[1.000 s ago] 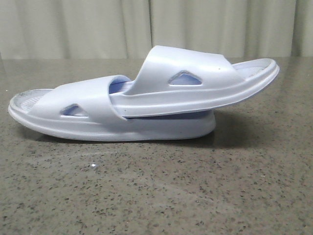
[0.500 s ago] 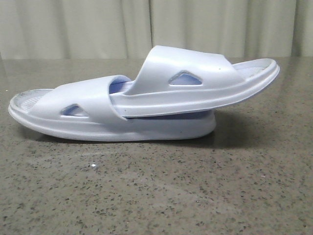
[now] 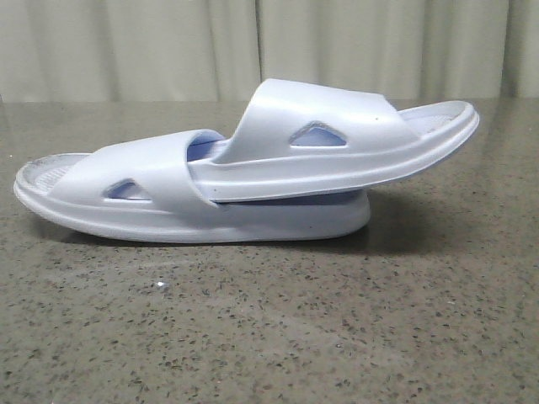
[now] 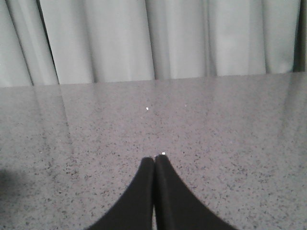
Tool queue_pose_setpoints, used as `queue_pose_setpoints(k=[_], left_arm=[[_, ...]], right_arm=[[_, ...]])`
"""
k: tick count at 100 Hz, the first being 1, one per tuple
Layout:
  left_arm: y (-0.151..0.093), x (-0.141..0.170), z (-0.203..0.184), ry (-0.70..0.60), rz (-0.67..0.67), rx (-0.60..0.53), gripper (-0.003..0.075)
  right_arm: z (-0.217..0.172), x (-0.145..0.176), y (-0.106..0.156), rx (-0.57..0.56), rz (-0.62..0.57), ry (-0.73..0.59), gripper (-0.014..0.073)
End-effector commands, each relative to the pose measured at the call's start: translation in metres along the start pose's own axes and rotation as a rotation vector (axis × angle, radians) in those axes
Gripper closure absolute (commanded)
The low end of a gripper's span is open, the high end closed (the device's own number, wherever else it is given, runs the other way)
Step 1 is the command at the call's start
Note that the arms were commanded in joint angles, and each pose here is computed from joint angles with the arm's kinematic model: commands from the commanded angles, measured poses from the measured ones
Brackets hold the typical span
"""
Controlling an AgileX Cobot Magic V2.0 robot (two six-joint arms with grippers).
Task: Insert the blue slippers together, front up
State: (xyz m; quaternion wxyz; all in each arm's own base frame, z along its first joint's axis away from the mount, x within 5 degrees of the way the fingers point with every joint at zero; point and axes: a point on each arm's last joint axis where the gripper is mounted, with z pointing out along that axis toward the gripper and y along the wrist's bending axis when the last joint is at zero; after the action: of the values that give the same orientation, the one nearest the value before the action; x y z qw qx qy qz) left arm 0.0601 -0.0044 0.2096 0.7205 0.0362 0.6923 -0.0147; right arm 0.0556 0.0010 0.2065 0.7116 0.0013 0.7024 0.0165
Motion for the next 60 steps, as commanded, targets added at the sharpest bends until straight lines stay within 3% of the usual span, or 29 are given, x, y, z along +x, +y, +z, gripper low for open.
queue_pose_setpoints(k=[1,60], left_arm=[[0.000,-0.004,0.001,-0.063,-0.013,-0.001,0.0704],[0.000,-0.004,0.001,-0.063,-0.013,-0.001,0.0704]], right_arm=[[-0.003,-0.014,0.000,0.000,-0.003,-0.128,0.0702],[-0.001,-0.003,0.000,-0.004,0.002,-0.134,0.0702]])
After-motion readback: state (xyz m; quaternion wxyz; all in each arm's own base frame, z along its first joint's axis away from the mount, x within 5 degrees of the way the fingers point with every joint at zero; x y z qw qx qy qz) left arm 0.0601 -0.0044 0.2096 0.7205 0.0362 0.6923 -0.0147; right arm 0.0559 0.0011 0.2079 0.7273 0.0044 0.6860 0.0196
